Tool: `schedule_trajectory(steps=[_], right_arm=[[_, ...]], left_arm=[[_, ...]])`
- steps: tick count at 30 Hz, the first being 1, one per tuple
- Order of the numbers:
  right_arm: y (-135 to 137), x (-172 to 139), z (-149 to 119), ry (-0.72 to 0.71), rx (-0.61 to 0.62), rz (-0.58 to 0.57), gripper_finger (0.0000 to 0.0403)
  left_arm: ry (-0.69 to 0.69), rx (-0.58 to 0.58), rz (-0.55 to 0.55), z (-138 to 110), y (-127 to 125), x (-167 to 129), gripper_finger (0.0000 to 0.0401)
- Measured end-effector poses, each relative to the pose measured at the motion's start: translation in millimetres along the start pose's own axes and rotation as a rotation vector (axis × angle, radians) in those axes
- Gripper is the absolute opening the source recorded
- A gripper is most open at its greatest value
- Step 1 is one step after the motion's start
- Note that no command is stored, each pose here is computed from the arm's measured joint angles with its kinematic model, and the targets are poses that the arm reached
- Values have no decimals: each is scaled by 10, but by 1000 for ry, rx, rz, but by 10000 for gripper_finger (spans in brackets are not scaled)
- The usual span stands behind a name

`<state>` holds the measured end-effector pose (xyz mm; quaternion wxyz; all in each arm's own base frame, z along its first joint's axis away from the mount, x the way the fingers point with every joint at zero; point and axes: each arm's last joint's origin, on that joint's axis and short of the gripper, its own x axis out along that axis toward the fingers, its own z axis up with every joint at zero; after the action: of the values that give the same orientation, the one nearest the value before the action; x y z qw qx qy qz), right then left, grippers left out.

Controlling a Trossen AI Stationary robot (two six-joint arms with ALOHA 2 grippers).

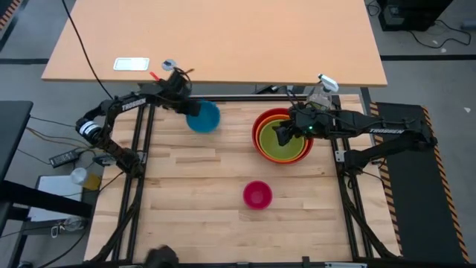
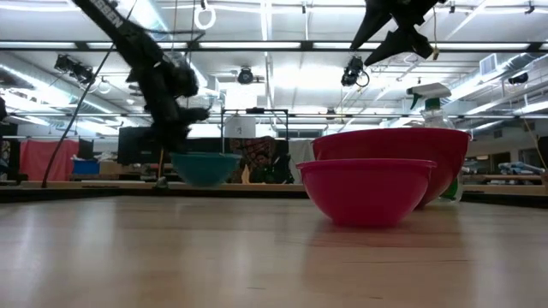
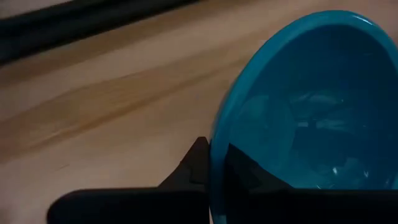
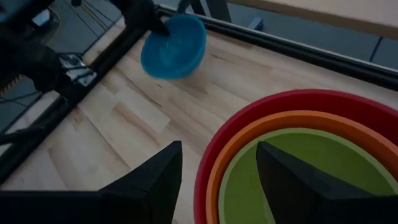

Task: Nest bowls inside each other
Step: Stack the blue bowl on top of the green bowl

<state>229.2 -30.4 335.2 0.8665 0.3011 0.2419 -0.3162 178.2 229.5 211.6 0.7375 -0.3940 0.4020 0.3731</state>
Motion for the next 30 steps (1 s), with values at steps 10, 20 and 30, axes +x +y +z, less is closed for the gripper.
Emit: schedule_trajectory(steps=[10, 20, 30], right_arm=[[-183, -148, 132, -76, 47, -48, 212], [-146, -174, 134, -89, 38, -14, 212], [-66, -444, 27, -123, 31, 60, 200]], left_arm=[[-110, 238, -227, -14, -1317, -98, 11], [-198, 400, -339, 334, -2501, -183, 11], [-188, 522, -225, 443, -2976, 337, 24]])
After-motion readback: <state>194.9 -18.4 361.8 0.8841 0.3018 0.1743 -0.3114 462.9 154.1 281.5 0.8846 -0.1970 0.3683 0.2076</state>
